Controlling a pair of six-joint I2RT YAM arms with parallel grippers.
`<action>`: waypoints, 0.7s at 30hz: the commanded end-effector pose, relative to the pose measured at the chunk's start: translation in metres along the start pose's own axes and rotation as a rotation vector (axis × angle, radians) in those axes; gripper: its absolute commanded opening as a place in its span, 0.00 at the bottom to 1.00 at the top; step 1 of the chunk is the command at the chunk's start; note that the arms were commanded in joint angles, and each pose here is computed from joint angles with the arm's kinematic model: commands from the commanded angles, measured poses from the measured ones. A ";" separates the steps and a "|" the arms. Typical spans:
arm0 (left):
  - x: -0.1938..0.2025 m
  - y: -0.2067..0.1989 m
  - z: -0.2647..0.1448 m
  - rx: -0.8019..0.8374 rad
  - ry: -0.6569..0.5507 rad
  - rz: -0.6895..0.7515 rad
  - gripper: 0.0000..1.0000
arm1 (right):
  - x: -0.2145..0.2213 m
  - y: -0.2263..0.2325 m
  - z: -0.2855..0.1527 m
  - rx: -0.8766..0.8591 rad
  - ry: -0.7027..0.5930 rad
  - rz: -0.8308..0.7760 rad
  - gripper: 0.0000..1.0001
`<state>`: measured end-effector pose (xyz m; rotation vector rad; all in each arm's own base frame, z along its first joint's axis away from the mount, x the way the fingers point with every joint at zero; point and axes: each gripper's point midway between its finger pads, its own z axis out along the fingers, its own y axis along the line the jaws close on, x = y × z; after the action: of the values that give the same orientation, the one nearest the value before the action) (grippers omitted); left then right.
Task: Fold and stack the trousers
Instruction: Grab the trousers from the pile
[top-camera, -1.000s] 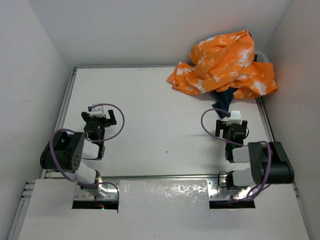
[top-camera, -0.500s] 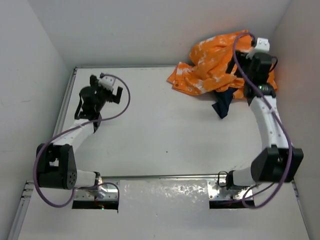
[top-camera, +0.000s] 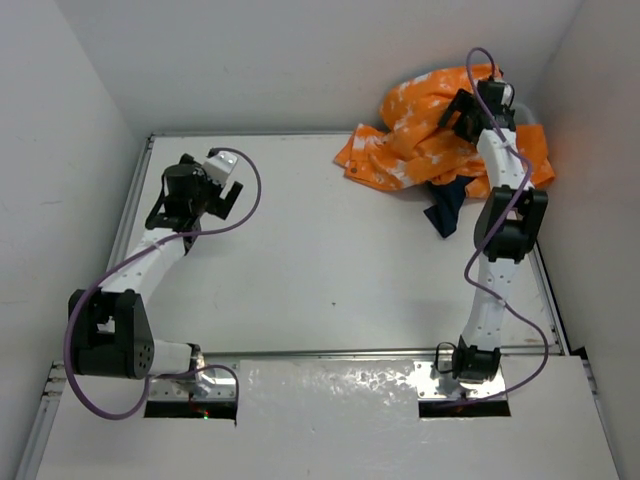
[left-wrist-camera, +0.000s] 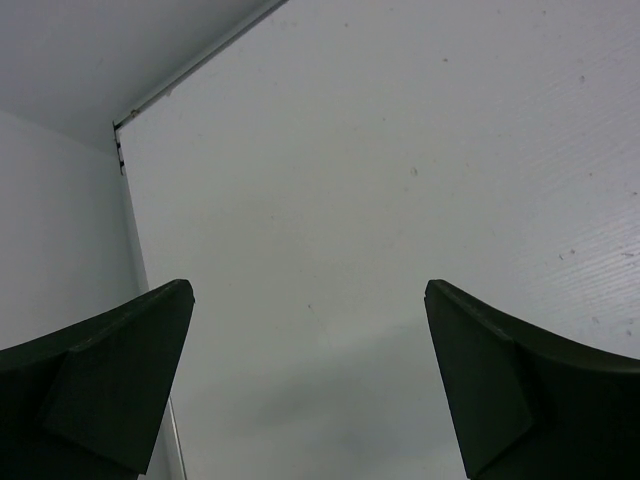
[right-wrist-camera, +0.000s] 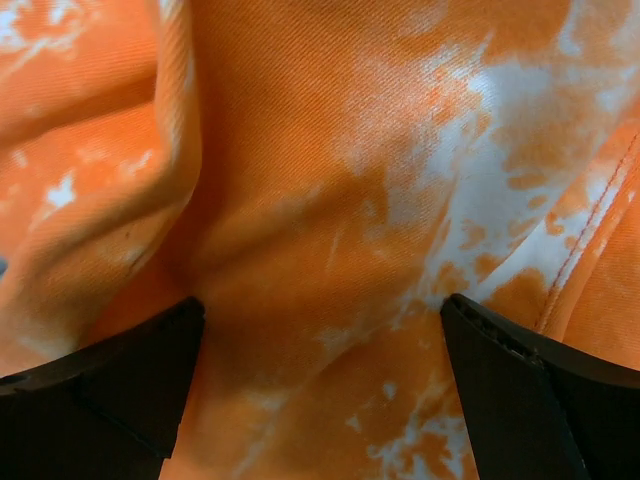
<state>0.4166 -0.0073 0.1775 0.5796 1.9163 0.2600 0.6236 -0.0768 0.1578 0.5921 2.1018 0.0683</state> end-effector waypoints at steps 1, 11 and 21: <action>0.004 0.000 -0.001 0.000 0.014 0.015 1.00 | -0.013 0.019 0.012 -0.068 -0.048 0.091 0.98; 0.004 0.003 0.005 -0.007 0.023 0.034 0.99 | -0.078 0.031 -0.056 -0.107 -0.272 0.006 0.00; -0.014 0.006 0.006 -0.005 -0.022 0.004 0.99 | -0.215 0.078 -0.242 -0.214 -0.727 -0.136 0.00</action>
<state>0.4145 -0.0045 0.1594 0.6096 1.9728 0.2716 0.5996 -0.0480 0.2982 0.3657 1.8429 0.0550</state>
